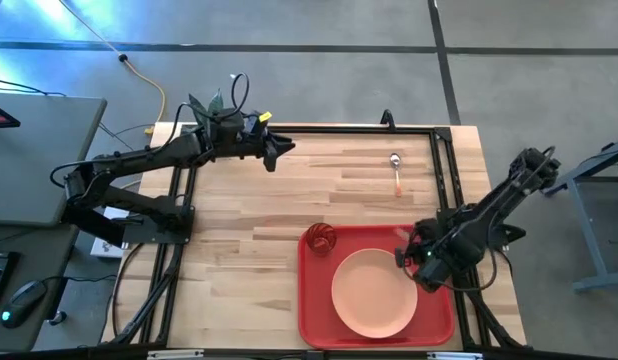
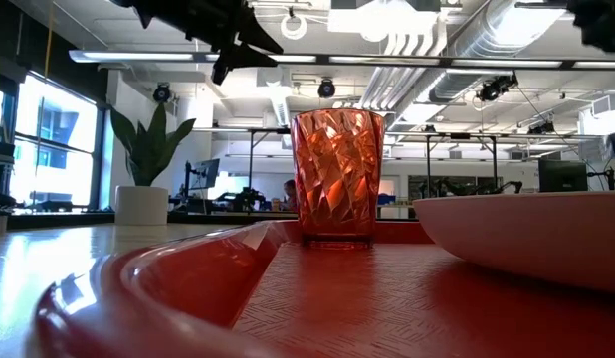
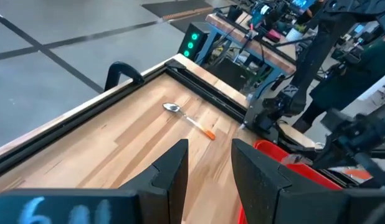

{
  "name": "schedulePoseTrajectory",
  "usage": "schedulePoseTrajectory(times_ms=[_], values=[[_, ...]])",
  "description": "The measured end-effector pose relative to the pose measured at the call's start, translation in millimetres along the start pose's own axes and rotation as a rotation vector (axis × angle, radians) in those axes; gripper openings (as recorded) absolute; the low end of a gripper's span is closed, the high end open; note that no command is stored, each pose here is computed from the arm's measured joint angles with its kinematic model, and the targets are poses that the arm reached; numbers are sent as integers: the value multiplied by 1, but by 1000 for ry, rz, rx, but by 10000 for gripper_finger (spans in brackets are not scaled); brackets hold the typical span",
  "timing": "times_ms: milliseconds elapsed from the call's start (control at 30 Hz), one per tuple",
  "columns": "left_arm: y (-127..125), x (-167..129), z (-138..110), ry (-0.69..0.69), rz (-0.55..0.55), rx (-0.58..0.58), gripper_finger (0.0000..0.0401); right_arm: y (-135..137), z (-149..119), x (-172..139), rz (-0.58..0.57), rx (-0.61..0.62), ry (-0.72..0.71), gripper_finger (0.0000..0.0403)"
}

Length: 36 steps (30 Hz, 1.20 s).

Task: Pick and place plate/cup/fork/spoon on tray
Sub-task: Put the orange fork to the right of the light orange plate on the red tray

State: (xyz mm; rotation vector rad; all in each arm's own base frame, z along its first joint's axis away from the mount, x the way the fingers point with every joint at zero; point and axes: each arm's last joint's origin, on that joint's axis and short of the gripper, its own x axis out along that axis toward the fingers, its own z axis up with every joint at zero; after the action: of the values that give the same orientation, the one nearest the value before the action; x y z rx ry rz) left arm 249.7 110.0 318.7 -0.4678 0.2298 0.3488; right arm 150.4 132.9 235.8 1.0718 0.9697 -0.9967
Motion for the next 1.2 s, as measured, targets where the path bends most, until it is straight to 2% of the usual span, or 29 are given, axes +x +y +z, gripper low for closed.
schedulePoseTrajectory(times_ms=[200, 333, 467, 633, 833, 1200], values=[[1, 0, -2, 23, 10, -3, 113, -12, -7, 29, 16, -2, 16, 0], [1, 0, -3, 35, 15, -6, 113, -20, -3, 31, -65, -26, -12, 0], [2, 0, -4, 38, 16, -28, 113, -24, -5, 30, -140, -37, 46, 0], [2, 0, -4, 35, 24, -32, 113, -26, -18, 28, -92, -64, 105, 0], [-3, 1, -6, 13, 78, -14, 113, -33, -28, 42, -250, -117, 31, 0], [-6, 1, -7, -2, 109, -16, 113, -35, -55, 69, -303, -187, -29, 0]])
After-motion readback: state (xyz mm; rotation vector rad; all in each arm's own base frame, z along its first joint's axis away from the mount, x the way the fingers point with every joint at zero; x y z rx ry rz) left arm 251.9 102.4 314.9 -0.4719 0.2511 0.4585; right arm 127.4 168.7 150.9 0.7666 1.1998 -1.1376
